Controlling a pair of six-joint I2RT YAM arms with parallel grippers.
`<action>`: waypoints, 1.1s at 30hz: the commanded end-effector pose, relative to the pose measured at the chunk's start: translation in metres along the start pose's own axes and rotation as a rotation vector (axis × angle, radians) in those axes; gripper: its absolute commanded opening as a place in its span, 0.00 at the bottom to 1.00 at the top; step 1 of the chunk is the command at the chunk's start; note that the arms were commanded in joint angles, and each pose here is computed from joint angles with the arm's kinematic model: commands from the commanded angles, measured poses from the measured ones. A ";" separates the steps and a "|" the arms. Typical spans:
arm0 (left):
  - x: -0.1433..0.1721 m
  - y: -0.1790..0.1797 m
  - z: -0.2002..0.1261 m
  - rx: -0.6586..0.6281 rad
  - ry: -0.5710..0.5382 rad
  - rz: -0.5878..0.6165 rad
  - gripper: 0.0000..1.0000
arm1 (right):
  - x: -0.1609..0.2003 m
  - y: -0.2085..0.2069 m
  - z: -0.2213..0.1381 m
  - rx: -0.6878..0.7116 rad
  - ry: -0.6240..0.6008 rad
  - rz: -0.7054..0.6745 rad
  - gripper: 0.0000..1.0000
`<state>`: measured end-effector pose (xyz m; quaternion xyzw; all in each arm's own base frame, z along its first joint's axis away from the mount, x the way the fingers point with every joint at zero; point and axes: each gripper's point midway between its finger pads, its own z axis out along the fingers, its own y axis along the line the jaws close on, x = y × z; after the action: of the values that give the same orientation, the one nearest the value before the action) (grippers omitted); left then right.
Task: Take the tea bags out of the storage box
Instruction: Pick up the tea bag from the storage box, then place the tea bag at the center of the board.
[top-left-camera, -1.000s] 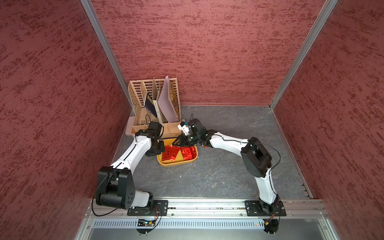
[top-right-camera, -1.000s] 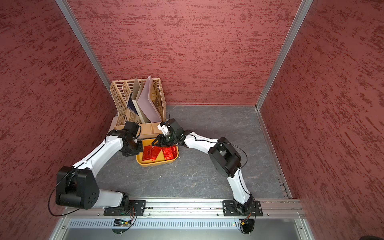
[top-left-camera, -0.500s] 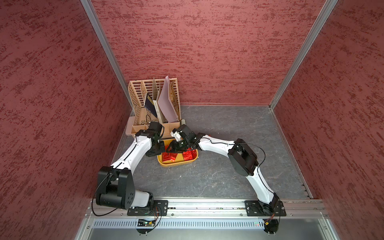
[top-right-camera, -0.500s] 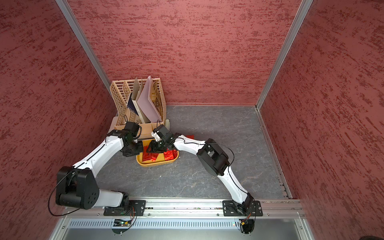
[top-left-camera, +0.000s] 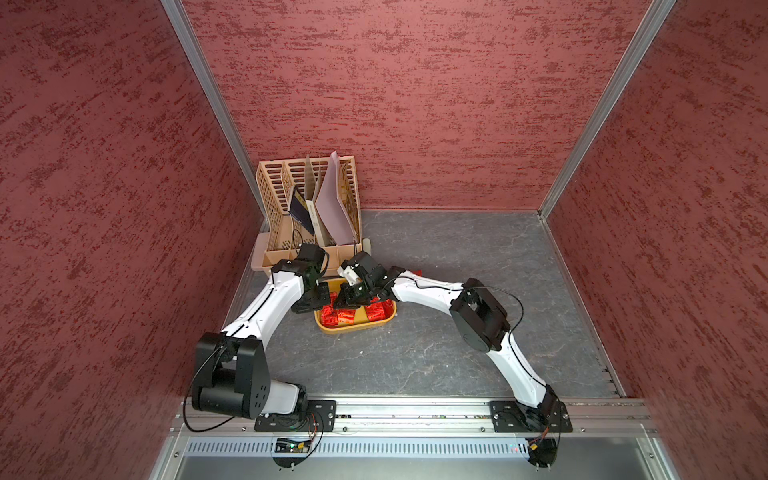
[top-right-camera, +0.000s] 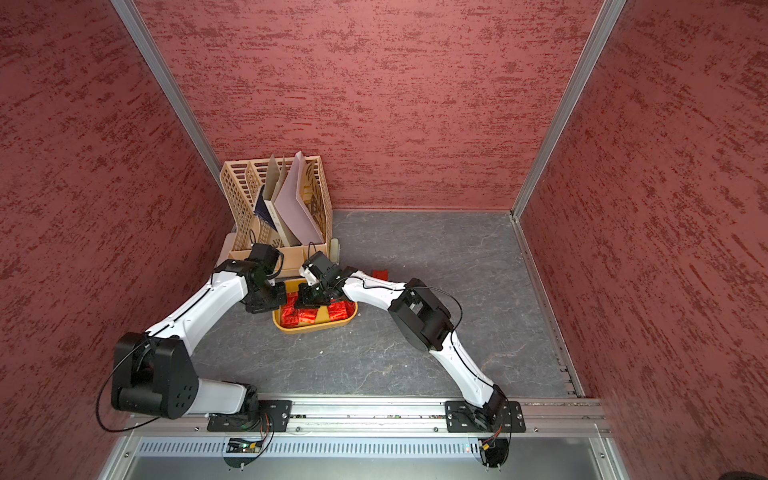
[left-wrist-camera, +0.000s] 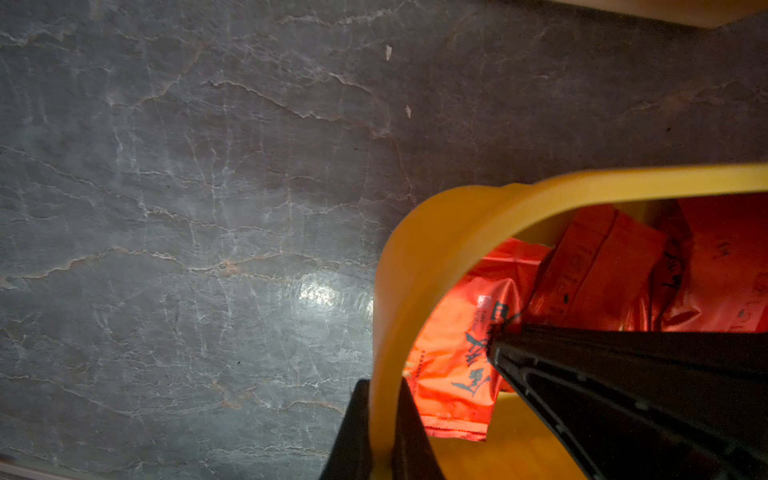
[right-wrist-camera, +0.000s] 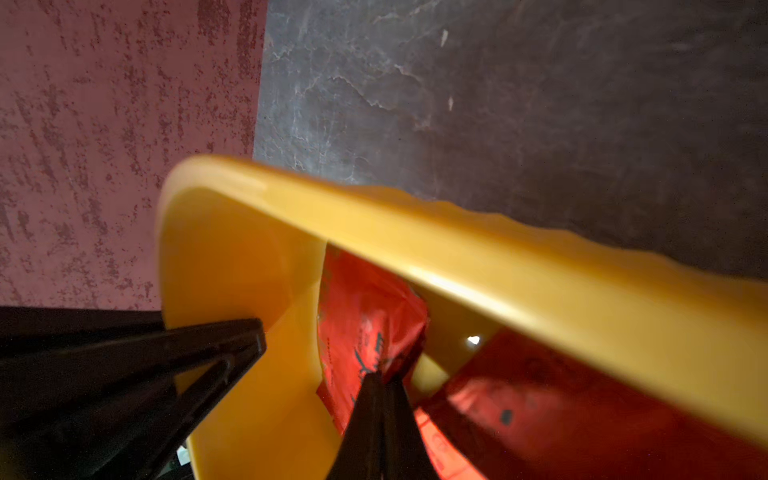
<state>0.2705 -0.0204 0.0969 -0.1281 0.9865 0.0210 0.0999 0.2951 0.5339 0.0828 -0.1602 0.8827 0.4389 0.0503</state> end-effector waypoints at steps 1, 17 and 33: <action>-0.001 -0.001 0.001 -0.006 -0.008 0.008 0.00 | -0.009 0.026 -0.021 -0.017 -0.062 -0.066 0.00; -0.001 0.000 0.000 -0.006 -0.011 0.003 0.00 | -0.040 -0.006 -0.149 0.044 -0.249 -0.052 0.00; -0.002 0.000 -0.002 -0.001 -0.023 0.005 0.00 | -0.011 -0.215 -0.284 0.165 -0.269 0.287 0.00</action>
<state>0.2707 -0.0208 0.0970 -0.1275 0.9865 0.0206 0.1004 0.3991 0.1931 0.1064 0.0475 0.9162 0.3709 0.1444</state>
